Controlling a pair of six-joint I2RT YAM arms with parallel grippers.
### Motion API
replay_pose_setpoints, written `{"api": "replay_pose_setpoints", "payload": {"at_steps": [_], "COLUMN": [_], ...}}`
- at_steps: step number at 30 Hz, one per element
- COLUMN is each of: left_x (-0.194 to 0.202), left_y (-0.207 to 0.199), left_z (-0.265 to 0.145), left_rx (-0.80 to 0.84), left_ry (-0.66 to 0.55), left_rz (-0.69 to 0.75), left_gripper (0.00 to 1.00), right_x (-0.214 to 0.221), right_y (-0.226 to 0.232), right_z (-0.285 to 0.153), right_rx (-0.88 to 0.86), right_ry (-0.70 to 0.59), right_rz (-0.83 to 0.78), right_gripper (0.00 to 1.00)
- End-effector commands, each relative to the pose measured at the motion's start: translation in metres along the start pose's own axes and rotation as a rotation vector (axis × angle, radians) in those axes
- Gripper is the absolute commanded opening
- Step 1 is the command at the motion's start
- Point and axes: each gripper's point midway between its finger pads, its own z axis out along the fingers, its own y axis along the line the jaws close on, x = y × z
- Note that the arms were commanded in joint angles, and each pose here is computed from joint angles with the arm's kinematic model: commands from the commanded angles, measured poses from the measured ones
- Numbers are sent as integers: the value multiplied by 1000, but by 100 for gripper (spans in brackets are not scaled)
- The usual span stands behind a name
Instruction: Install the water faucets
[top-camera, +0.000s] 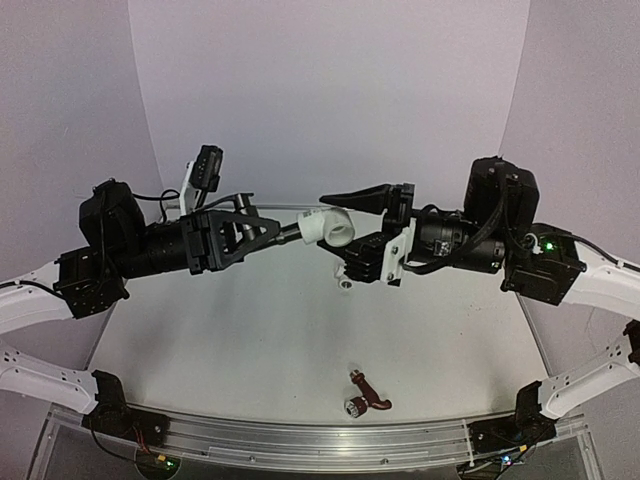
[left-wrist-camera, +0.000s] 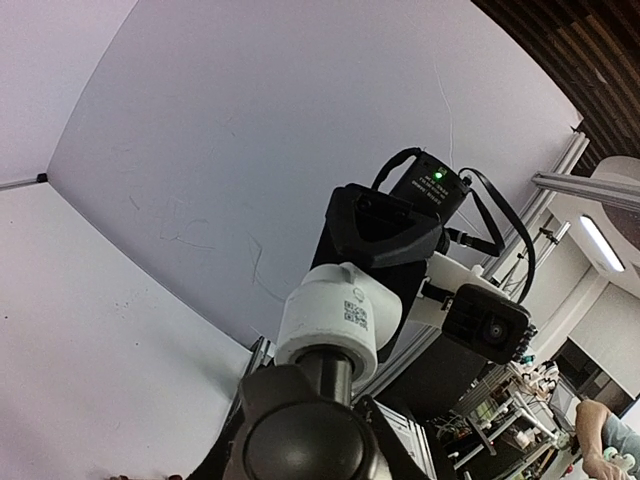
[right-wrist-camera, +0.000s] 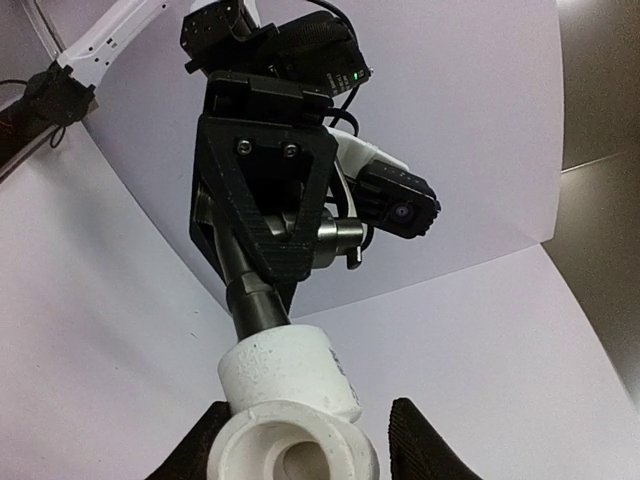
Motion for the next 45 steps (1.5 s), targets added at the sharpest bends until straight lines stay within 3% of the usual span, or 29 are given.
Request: {"api": "replay_pose_setpoints", "payload": {"at_steps": [1, 8, 11, 19, 30, 37, 45], "left_x": [-3, 0, 4, 13, 12, 18, 25], "left_y": [-9, -8, -3, -5, 1, 1, -2], "left_z": [3, 5, 3, -2, 1, -9, -12], "left_rx": [23, 3, -23, 3, -24, -26, -12], "left_ry": [22, 67, 85, 121, 140, 176, 221], "left_rz": [55, 73, 127, 322, 481, 578, 582], "left_gripper": [0, 0, 0, 0, 0, 0, 0], "right_x": [-17, -20, -24, -17, -23, -45, -52], "right_y": [-37, -9, -2, 7, 27, 50, 57], "right_z": [-7, -13, -16, 3, 4, -2, 2], "right_rx": [74, -51, -98, -201, -312, -487, -696], "right_ry": [-45, -66, -84, 9, 55, 23, 18], "right_rz": [82, 30, 85, 590, 1006, 1287, 1627], "right_gripper": [46, 29, 24, 1, 0, 0, 0]}}
